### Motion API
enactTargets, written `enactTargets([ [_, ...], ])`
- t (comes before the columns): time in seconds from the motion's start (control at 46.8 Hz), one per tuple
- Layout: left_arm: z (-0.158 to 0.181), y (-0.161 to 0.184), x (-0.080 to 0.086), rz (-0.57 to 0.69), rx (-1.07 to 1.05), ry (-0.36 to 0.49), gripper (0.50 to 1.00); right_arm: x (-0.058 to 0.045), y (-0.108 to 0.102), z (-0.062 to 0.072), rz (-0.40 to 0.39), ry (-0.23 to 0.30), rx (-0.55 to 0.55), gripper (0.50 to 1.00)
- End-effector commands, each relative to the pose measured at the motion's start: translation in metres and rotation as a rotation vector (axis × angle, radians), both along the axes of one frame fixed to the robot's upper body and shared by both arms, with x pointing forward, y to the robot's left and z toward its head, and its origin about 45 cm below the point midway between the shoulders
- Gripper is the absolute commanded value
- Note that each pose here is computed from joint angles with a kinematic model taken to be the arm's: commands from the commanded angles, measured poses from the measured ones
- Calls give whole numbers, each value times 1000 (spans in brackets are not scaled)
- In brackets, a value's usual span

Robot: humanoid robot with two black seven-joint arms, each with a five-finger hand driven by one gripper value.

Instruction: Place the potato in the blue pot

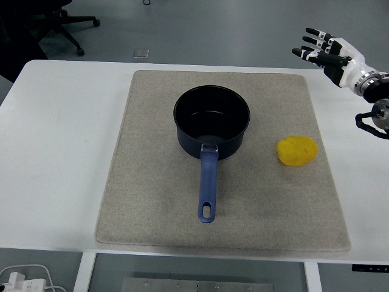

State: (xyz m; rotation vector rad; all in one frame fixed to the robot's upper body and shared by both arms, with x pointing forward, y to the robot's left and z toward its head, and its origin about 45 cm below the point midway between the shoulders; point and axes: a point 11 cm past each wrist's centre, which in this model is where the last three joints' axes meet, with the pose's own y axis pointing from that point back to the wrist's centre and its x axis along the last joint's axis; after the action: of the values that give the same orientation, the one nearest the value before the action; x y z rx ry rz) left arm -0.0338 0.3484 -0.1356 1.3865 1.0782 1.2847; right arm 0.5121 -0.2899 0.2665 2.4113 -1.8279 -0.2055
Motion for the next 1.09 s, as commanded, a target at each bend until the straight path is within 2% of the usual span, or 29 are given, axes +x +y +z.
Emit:
enactTargets([
  [0.0, 0, 1, 0, 0, 2, -1, 996, 0, 2, -1, 2, 2, 2, 926],
  [0.641, 0, 1, 0, 6, 4, -3, 996, -1, 5, -3, 8, 6, 2, 926],
  [1.068, 0, 1, 0, 8, 4, -3, 996, -4, 10, -7, 46, 12, -16, 928],
])
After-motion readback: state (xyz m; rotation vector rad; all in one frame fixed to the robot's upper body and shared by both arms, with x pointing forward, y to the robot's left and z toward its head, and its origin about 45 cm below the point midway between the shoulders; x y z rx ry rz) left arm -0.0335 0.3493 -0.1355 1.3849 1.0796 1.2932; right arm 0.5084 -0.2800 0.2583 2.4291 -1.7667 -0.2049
